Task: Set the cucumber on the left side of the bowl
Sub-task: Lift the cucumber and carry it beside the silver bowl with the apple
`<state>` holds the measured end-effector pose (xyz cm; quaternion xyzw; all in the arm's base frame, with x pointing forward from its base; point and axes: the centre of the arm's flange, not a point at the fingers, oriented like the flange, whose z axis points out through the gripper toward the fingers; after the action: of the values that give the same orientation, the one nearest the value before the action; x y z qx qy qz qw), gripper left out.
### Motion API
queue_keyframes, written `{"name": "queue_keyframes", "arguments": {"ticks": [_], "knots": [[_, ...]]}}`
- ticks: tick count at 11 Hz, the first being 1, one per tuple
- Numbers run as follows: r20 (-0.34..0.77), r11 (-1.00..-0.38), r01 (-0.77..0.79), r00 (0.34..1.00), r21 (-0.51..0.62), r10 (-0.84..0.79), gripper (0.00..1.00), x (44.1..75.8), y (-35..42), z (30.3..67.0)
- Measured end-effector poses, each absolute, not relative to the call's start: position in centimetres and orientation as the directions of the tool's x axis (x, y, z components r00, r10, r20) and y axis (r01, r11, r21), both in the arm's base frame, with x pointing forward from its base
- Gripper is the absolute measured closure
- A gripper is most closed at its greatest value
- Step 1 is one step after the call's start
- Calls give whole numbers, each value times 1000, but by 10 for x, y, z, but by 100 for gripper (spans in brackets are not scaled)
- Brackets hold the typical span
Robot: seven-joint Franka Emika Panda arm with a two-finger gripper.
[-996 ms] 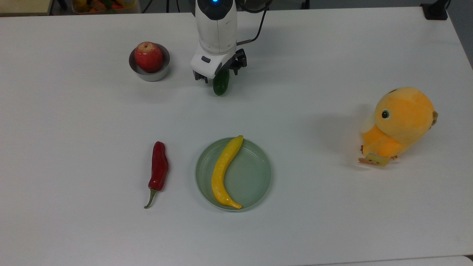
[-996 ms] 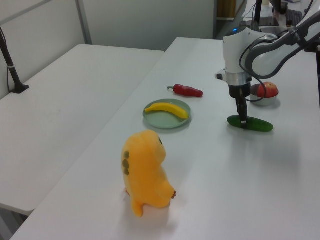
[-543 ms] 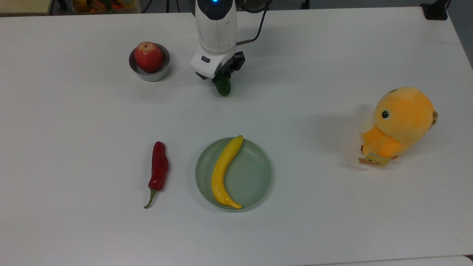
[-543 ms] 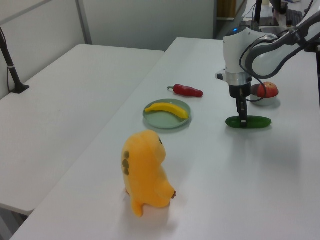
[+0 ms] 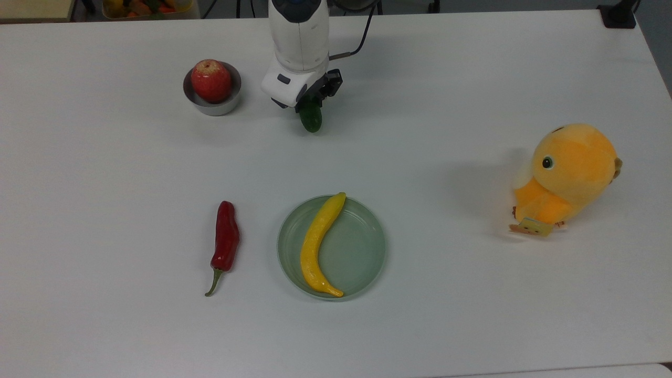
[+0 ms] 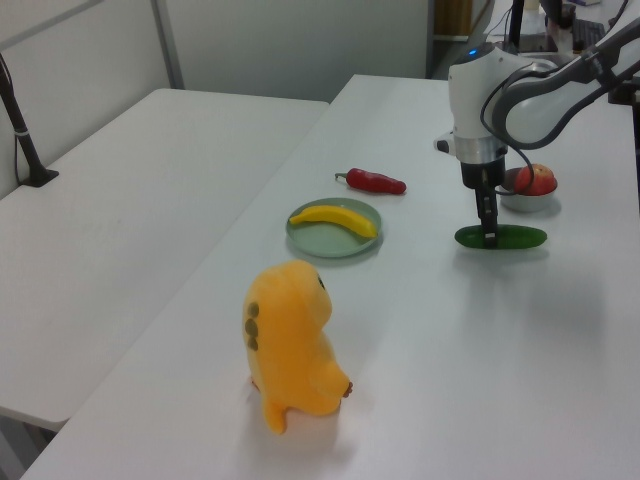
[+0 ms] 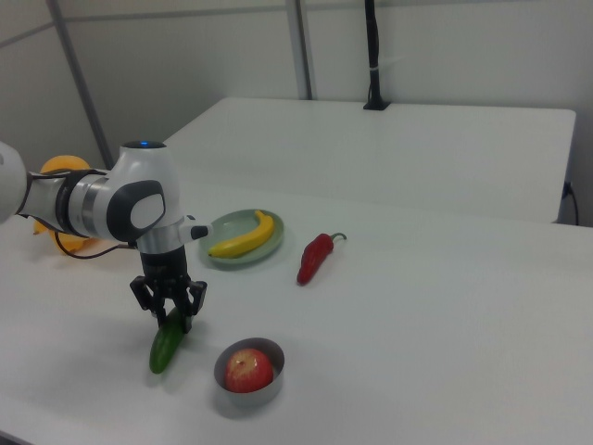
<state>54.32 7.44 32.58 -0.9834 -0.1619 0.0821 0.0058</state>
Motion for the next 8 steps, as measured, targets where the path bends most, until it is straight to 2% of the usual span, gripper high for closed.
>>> {"name": "queue_keyframes", "arguments": {"ticks": [3,8], "knots": [[-154,-960,278,948,-34,280,53,543,52,342],[-154,-967,249,959,50,239,53,545,-3,354]]}}
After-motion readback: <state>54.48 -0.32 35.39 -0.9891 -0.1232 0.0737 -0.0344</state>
